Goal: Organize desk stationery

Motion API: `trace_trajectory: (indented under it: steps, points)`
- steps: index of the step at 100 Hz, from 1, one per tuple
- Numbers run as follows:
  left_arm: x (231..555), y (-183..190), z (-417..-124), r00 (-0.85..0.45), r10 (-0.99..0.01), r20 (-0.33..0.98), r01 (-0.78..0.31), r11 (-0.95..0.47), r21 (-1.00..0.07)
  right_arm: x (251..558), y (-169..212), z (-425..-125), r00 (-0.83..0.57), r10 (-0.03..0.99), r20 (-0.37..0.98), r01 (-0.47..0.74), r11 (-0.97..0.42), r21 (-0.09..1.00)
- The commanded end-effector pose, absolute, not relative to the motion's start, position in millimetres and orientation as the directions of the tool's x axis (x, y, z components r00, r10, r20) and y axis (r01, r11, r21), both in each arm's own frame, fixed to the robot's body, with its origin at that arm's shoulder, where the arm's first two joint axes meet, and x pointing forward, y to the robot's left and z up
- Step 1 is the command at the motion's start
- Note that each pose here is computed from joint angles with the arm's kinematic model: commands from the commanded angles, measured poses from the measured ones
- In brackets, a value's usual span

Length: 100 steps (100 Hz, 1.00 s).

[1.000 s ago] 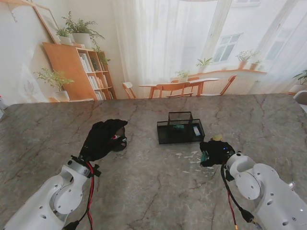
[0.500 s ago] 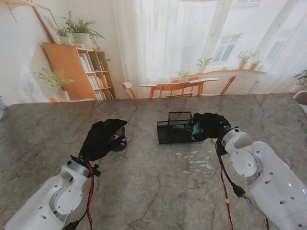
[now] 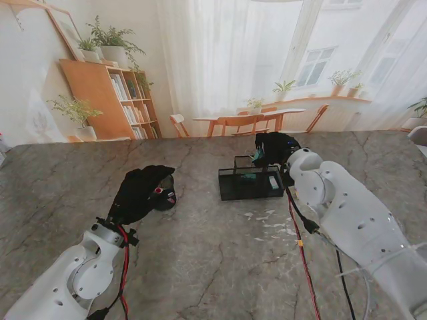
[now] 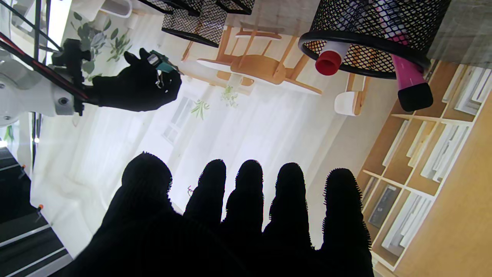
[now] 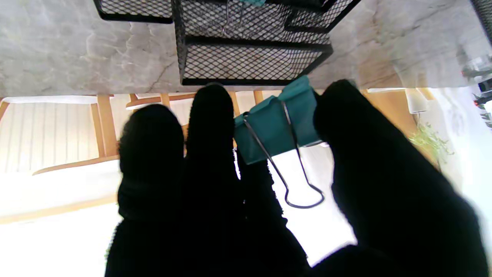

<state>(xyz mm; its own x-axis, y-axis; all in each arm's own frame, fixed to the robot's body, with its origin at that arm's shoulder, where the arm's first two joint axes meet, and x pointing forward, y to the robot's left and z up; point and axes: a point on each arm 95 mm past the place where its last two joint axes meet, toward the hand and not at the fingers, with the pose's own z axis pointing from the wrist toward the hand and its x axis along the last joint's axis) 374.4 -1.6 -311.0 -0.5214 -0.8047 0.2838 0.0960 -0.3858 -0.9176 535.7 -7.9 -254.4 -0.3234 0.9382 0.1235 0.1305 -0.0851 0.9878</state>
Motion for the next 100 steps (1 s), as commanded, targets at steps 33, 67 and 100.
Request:
trace_trajectory:
  steps: [33,67,100]
  points:
    - [373,-2,-311,-0.514,-0.808,0.289,0.095,-0.388,-0.917,554,31,-262,-0.283,0.952,0.121,0.153,-0.079,0.985]
    - [372,0,-311,-0.511,-0.809,0.29,0.1,-0.392,-0.915,563,32,-281,-0.241,0.967,0.079,0.188,-0.033,0.982]
    - [372,0,-311,-0.511,-0.808,0.292,0.099,-0.393,-0.914,566,30,-282,-0.233,0.971,0.056,0.194,-0.01,0.981]
